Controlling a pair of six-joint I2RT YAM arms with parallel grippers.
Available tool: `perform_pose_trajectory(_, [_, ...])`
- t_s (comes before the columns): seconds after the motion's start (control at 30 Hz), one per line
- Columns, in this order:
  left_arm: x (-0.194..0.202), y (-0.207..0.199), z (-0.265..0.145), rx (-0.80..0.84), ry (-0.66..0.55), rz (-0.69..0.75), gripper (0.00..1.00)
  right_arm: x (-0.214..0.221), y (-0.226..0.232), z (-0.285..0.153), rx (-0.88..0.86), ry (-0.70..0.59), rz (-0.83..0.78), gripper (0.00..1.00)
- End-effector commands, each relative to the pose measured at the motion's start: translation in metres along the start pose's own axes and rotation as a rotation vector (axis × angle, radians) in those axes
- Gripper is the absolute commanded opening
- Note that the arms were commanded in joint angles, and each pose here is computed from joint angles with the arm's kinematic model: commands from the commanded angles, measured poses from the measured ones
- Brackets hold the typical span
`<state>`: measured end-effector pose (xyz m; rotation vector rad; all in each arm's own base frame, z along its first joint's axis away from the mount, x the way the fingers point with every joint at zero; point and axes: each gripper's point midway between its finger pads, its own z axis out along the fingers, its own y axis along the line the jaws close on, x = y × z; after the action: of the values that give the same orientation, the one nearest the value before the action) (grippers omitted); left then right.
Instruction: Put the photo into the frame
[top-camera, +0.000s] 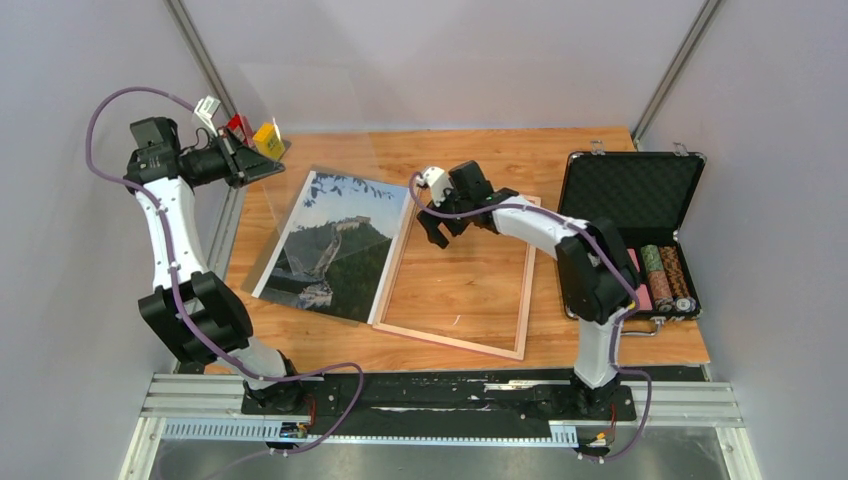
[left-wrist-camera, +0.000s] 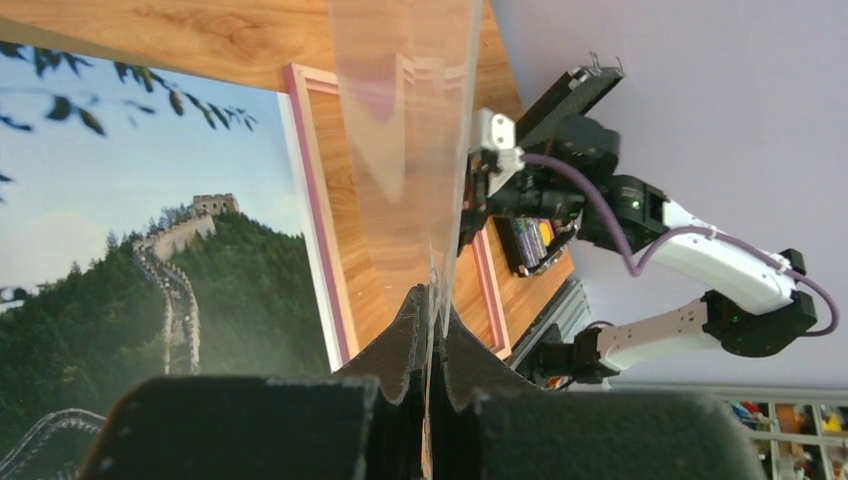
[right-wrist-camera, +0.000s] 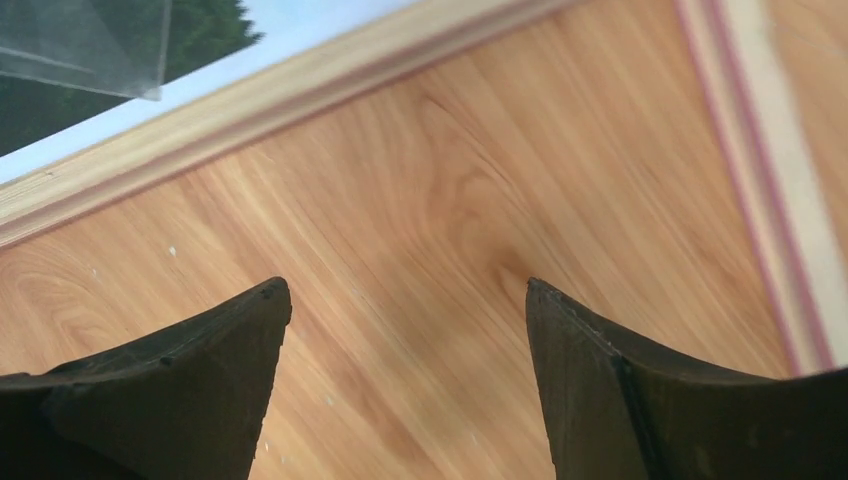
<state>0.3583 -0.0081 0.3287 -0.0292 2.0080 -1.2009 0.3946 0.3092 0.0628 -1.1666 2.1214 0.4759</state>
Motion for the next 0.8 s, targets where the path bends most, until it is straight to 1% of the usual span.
perform_pose_trajectory(0.0, [0.007, -0.044, 0.003, 0.093, 0.026, 0.121, 0.0, -0.001, -0.033, -0.056, 0.211, -0.016, 0.117, 0.85])
perform_pose_trajectory(0.13, [0.02, -0.06, 0.013, 0.143, 0.068, 0.136, 0.0, 0.035, -0.044, -0.09, 0.313, 0.024, 0.238, 0.84])
perform_pose_trajectory(0.2, [0.027, -0.071, 0.017, 0.173, 0.088, 0.147, 0.0, 0.052, -0.043, -0.104, 0.316, 0.029, 0.305, 0.83])
perform_pose_trajectory(0.37, [0.051, -0.099, 0.029, 0.261, 0.137, 0.163, 0.0, 0.092, -0.04, -0.132, 0.316, 0.038, 0.399, 0.82])
perform_pose_trajectory(0.47, [0.06, -0.108, 0.035, 0.286, 0.149, 0.2, 0.0, 0.112, -0.038, -0.142, 0.315, 0.053, 0.46, 0.81])
perform_pose_trajectory(0.6, [0.071, -0.114, 0.042, 0.305, 0.171, 0.199, 0.0, 0.137, -0.041, -0.149, 0.339, 0.079, 0.533, 0.79])
perform_pose_trajectory(0.77, [0.08, -0.113, 0.049, 0.295, 0.186, 0.205, 0.0, 0.15, -0.052, -0.155, 0.375, 0.091, 0.601, 0.75])
